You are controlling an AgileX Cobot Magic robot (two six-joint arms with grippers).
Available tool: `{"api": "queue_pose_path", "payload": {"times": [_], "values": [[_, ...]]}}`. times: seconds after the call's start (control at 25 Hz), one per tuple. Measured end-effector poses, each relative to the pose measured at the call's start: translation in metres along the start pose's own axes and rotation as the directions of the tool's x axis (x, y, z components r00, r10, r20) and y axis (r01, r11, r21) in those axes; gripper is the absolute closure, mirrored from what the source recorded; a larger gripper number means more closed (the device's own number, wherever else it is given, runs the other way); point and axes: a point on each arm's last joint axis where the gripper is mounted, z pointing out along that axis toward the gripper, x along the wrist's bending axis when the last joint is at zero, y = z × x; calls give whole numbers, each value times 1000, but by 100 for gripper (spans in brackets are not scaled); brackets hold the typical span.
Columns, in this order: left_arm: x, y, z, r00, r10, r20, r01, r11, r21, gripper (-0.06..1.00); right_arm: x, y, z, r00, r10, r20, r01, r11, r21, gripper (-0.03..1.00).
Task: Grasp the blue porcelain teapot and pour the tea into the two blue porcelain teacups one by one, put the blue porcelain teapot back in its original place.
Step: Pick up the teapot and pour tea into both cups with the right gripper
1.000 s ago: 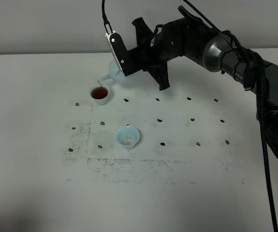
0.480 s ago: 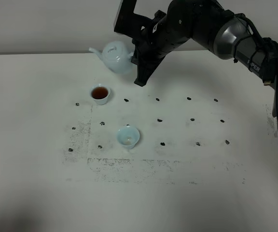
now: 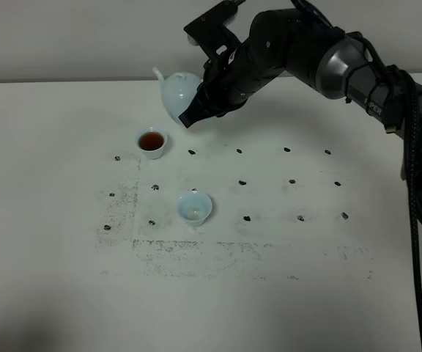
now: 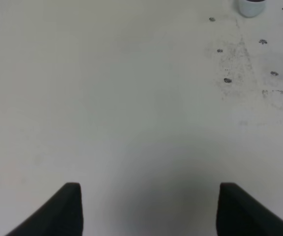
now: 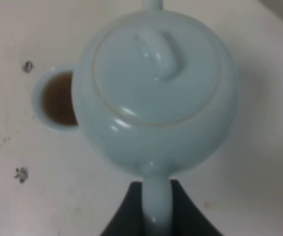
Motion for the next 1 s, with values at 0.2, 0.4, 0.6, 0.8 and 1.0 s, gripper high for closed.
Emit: {"api": "queue_pose_path", "payload": {"times": [0.2, 0.4, 0.6, 0.8, 1.0], "values": [[0, 0, 0, 1000, 0, 0, 0, 1000, 0, 39, -1, -11, 24, 1000, 20, -10, -20, 999, 29, 89], [0, 0, 0, 1000, 0, 0, 0, 1000, 0, 39, -3, -14, 33, 1000, 28, -5, -28, 999, 20, 89], [0, 0, 0, 1000, 0, 0, 0, 1000, 0, 39, -3, -17, 39, 1000, 31, -6, -31, 999, 30, 89], [0, 0, 0, 1000, 0, 1, 0, 1000, 0, 39, -3, -14, 30, 1000, 18, 0, -18, 999, 31, 89], [0, 0, 0, 1000, 0, 1, 0, 1000, 0, 39, 0, -6, 2, 1000, -2, -2, 2, 999, 43, 89]]}}
